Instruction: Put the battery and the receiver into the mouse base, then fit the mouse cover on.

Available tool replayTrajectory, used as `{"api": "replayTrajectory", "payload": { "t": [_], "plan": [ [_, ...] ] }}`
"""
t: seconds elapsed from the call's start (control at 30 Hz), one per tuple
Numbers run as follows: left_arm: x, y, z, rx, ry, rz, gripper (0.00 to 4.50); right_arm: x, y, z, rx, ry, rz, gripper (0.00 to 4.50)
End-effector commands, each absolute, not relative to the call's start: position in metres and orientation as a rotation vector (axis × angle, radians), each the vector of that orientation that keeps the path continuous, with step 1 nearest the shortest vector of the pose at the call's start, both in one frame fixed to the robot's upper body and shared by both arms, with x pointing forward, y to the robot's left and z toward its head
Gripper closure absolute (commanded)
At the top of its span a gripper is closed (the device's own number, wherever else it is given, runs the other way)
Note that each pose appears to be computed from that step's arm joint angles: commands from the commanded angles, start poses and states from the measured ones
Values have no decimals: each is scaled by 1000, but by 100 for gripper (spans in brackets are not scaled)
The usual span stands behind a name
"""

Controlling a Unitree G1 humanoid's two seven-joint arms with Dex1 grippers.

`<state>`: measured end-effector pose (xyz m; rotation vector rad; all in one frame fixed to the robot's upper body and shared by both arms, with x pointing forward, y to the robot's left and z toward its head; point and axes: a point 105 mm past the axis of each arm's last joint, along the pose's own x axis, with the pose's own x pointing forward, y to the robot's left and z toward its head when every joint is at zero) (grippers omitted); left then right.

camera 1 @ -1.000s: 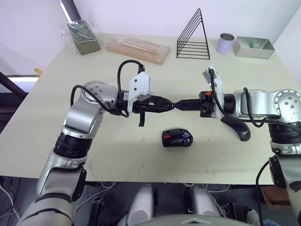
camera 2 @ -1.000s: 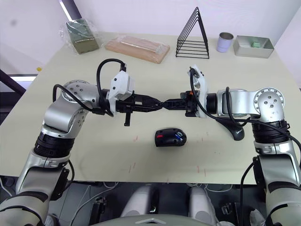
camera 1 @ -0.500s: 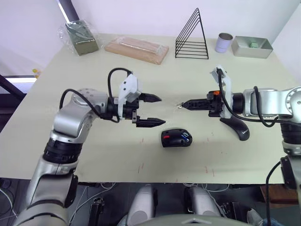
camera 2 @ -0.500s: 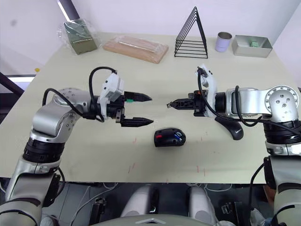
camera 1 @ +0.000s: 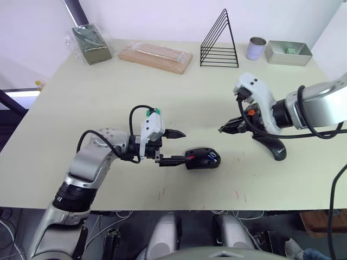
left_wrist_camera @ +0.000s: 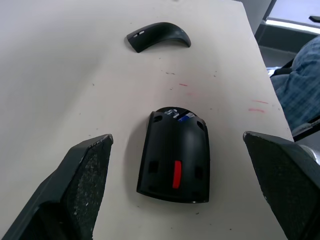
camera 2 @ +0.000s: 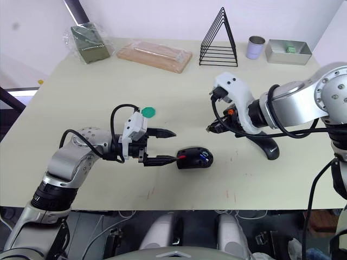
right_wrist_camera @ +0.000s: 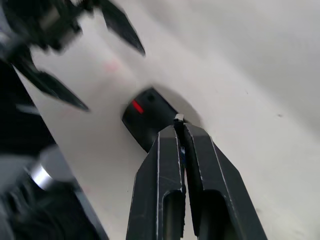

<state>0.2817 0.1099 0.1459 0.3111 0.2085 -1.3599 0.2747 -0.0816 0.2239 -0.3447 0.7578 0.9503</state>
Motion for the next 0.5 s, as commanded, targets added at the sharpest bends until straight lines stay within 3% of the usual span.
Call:
{"api": "replayTrajectory", "payload": {
  "t": [0.03,0.5],
  "plan": [
    [280,103,145,347,171,-1396,6,269,-73,227,-463,798,1002,450],
    [280,89,130,420,166,-1451,6,278,-56,206,-616,904,1001,450]
  ]
}}
